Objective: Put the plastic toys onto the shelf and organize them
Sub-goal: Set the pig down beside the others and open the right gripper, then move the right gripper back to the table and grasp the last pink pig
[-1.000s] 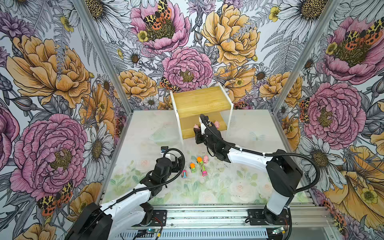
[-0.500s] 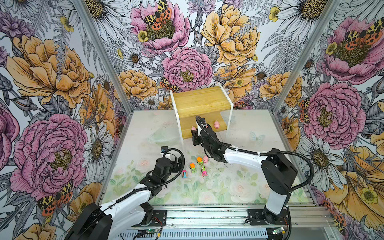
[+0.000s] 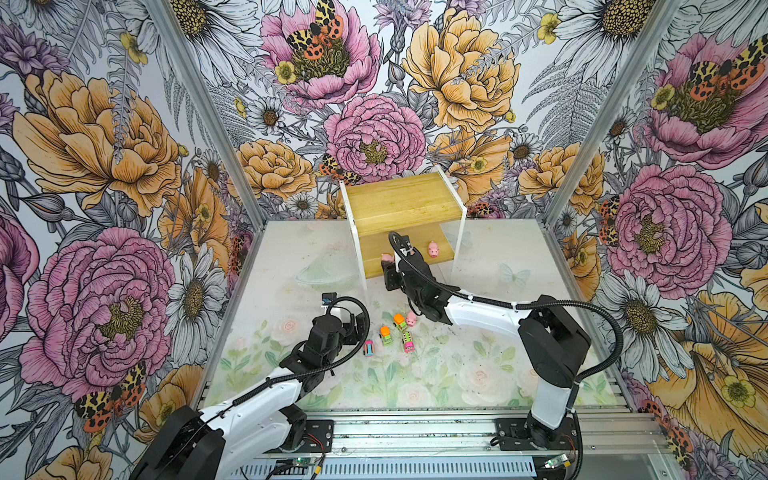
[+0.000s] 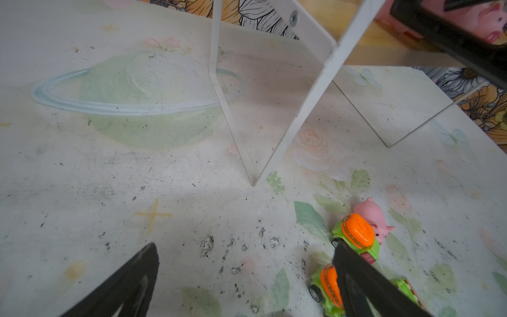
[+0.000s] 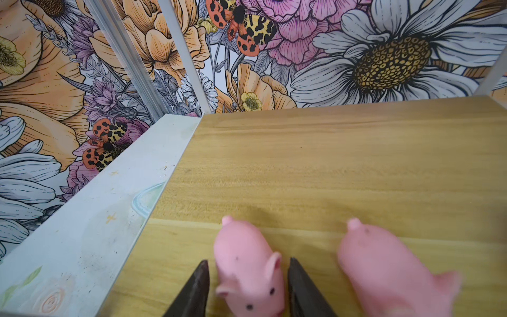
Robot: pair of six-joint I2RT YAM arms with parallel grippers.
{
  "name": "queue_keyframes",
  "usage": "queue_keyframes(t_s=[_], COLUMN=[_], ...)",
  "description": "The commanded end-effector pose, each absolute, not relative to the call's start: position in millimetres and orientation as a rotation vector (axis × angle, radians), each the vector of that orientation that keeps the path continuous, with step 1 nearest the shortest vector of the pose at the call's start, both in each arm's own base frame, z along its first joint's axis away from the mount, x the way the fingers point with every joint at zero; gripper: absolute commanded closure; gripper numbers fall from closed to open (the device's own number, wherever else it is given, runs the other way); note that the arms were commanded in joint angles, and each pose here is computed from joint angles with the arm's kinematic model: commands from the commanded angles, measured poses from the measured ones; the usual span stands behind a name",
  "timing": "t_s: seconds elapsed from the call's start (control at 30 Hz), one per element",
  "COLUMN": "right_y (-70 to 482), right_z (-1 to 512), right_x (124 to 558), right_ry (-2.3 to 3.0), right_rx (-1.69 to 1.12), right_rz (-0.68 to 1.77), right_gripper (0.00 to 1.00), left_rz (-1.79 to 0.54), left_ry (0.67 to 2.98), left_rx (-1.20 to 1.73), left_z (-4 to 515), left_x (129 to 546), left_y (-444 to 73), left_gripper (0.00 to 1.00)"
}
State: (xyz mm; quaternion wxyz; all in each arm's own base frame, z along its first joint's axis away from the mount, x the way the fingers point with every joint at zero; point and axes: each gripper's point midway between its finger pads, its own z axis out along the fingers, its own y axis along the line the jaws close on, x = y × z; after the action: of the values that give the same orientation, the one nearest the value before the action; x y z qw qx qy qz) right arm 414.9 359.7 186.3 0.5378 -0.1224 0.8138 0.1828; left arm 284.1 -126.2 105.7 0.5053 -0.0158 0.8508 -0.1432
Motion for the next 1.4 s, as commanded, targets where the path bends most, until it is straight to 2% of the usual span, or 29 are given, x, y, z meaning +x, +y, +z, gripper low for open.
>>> queue_keyframes(t_s=[0.0, 0.27, 0.47, 0.57, 0.73, 0.97, 1.37], right_y=[354, 342, 319, 300, 282, 294, 291], right_z=[191, 210, 214, 204, 143, 81, 50], right_x=[419, 394, 349, 326, 304, 303, 319], right_ry=[1.929, 1.913, 1.899, 1.891, 1.997, 2.097, 2.161], right_rx=[-0.281, -0.371, -0.513, -0.547, -0.556, -0.588, -0.558], right_rz=[0.415, 0.426, 0.46, 0.466, 0.488, 0.517, 0.55], right_gripper=[0.49, 0.38, 0.31, 0.3, 0.31, 0.34, 0.38], left_rz=[-0.346, -0.348, -0.35, -0.349, -0.353, -0.351, -0.344], left_ry=[2.056, 2.056, 2.055, 2.057, 2.059, 2.067, 2.076], left_rx=[-0.044, -0.044, -0.045, -0.042, -0.041, -0.04, -0.051], left_z=[104, 104, 105, 104, 104, 103, 102], left_x=[283, 283, 283, 283, 283, 284, 285], left_y=[-123, -123, -123, -123, -123, -124, -123], left_gripper=[0.01, 0.01, 0.01, 0.01, 0.01, 0.01, 0.01])
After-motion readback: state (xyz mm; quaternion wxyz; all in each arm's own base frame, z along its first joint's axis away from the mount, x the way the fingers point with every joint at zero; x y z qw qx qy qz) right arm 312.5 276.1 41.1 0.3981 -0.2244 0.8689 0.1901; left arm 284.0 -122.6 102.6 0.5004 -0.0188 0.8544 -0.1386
